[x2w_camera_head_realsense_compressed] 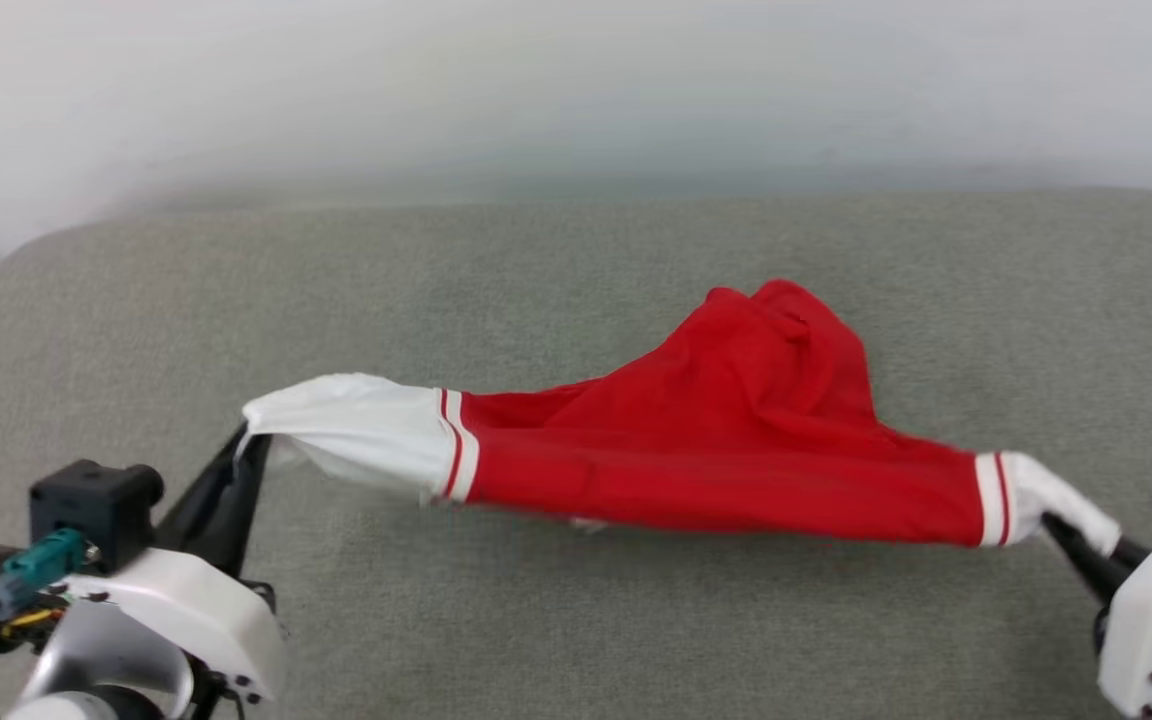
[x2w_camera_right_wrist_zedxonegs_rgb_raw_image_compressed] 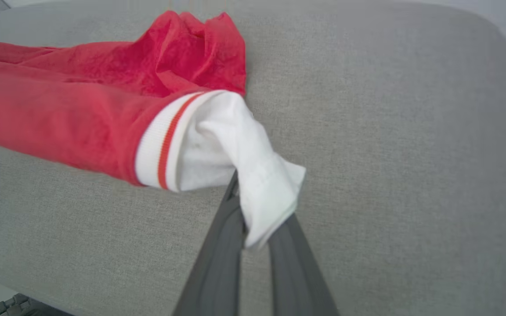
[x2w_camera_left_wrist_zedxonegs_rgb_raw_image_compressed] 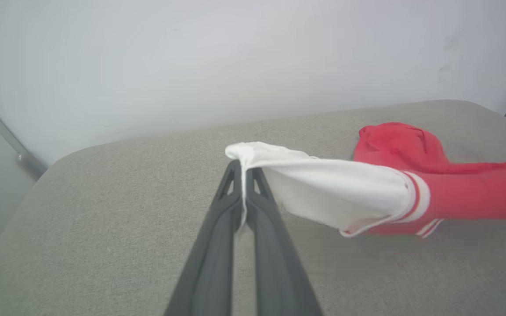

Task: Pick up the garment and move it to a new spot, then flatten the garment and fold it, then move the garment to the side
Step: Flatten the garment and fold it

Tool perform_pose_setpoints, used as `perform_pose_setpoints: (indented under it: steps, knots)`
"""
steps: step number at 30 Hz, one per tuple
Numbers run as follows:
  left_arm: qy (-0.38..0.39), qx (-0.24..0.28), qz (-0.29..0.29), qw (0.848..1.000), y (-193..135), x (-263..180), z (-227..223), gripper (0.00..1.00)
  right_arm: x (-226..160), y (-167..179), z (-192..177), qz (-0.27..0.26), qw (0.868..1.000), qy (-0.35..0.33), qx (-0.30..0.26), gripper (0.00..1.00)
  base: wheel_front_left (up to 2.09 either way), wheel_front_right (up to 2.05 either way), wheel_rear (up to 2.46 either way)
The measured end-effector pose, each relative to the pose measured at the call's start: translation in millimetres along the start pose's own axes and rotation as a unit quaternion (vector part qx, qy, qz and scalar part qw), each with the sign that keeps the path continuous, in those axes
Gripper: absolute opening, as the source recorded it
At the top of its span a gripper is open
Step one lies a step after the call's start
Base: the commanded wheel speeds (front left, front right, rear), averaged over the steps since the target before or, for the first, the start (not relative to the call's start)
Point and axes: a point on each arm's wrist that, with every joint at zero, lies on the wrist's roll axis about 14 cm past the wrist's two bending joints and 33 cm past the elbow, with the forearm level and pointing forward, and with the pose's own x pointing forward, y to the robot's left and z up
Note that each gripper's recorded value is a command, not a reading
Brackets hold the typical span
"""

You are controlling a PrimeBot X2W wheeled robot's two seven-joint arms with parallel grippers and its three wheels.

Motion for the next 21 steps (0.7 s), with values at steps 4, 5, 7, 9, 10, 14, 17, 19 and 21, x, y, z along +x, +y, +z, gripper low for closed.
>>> perform_pose_setpoints:
  steps: [4, 5, 7, 9, 10, 14, 17, 19, 21]
  knots:
    - [-0.033, 0.024, -0.006, 0.999, 3, -2, 27, 0.00, -22, -8, 40, 0.000, 0.999, -0.046, -0.014, 0.00, 0.00, 0.00, 0.00]
    - [-0.043, 0.026, -0.008, 0.999, 3, -3, 36, 0.00, -27, -7, 50, 0.002, 0.998, -0.058, -0.014, 0.00, 0.00, 0.00, 0.00]
    - [-0.067, 0.034, -0.009, 0.997, 4, -5, 54, 0.00, -37, -6, 70, 0.010, 0.997, -0.080, -0.016, 0.00, 0.00, 0.00, 0.00]
    - [-0.099, 0.046, -0.007, 0.994, 7, -7, 77, 0.00, -49, -5, 94, 0.013, 0.994, -0.110, -0.022, 0.00, 0.00, 0.00, 0.00]
    - [-0.113, 0.050, -0.008, 0.992, 8, -8, 88, 0.00, -54, -5, 104, 0.014, 0.992, -0.122, -0.027, 0.00, 0.00, 0.00, 0.00]
    - [-0.165, 0.053, -0.014, 0.985, 6, -15, 126, 0.00, -73, 0, 141, 0.019, 0.984, -0.172, -0.043, 0.00, 0.00, 0.00, 0.00]
    - [-0.200, 0.046, -0.023, 0.978, 3, -19, 150, 0.00, -82, 4, 163, 0.022, 0.977, -0.204, -0.051, 0.00, 0.00, 0.00, 0.00]
    - [-0.219, 0.053, -0.020, 0.974, 7, -19, 165, 0.00, -86, 6, 175, 0.024, 0.973, -0.222, -0.058, 0.00, 0.00, 0.00, 0.00]
    - [-0.241, 0.059, -0.019, 0.969, 9, -17, 180, 0.00, -87, 8, 189, 0.025, 0.968, -0.241, -0.064, 0.00, 0.00, 0.00, 0.00]
